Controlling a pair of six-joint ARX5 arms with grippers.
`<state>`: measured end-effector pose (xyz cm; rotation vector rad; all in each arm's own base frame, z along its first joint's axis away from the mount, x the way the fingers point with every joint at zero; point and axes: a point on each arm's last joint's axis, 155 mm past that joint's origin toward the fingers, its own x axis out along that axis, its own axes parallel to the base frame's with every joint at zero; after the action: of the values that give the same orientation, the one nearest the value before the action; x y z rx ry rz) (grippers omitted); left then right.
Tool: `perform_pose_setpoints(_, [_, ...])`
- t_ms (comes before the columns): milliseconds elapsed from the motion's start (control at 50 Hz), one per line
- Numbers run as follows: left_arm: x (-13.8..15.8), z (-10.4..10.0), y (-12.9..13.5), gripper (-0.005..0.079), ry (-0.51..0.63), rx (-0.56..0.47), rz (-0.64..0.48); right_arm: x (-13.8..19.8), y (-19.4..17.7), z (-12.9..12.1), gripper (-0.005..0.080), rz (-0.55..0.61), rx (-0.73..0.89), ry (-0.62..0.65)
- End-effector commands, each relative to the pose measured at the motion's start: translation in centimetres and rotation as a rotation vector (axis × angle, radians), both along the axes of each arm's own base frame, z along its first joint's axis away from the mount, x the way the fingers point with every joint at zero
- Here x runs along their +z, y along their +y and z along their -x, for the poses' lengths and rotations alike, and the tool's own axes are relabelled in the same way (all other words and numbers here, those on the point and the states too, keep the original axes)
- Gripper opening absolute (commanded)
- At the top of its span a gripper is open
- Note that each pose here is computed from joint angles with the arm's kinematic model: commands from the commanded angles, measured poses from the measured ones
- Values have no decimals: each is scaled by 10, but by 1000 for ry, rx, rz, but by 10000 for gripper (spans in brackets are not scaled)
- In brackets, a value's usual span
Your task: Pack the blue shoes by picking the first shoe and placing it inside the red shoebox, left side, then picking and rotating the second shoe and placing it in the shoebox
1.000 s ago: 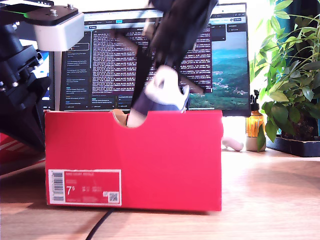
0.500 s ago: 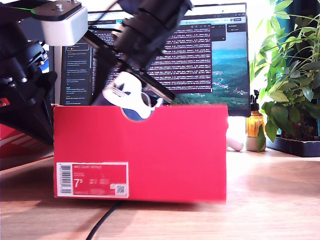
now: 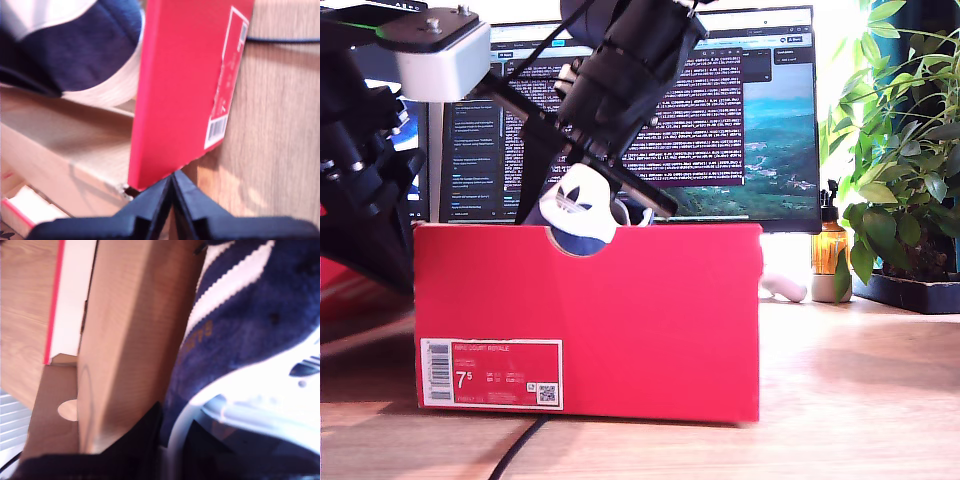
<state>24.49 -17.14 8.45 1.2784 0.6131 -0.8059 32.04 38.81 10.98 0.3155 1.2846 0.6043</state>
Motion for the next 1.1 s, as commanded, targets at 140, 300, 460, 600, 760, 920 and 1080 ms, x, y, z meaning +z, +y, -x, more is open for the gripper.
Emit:
perform_pose_setpoints(140, [2,3,-10,-19,-11,-36,6,-11,9,-7,-13,0,11,-6])
perform_pose_setpoints(300, [2,8,-17,-19,-9,-62,9,-5,15,-14,-12,-29,9,-39])
perform_pose_setpoints(460, [2,11,-20,-19,-9,-77,8,-7,9,-18,85,-13,-1,-43])
perform_pose_setpoints(600, [2,11,-20,-19,-8,-77,8,-9,7,-15,262,-3,5,-34])
perform_pose_setpoints(760, [2,11,-20,-19,-8,-77,8,-12,6,-8,291,3,20,-1])
perform_pose_setpoints(920, [1,12,-19,-19,-1,-77,1,-3,2,-5,291,-8,29,21])
perform_pose_setpoints(1080, [-2,15,-15,-19,12,-76,-14,34,6,-10,291,-55,49,-32])
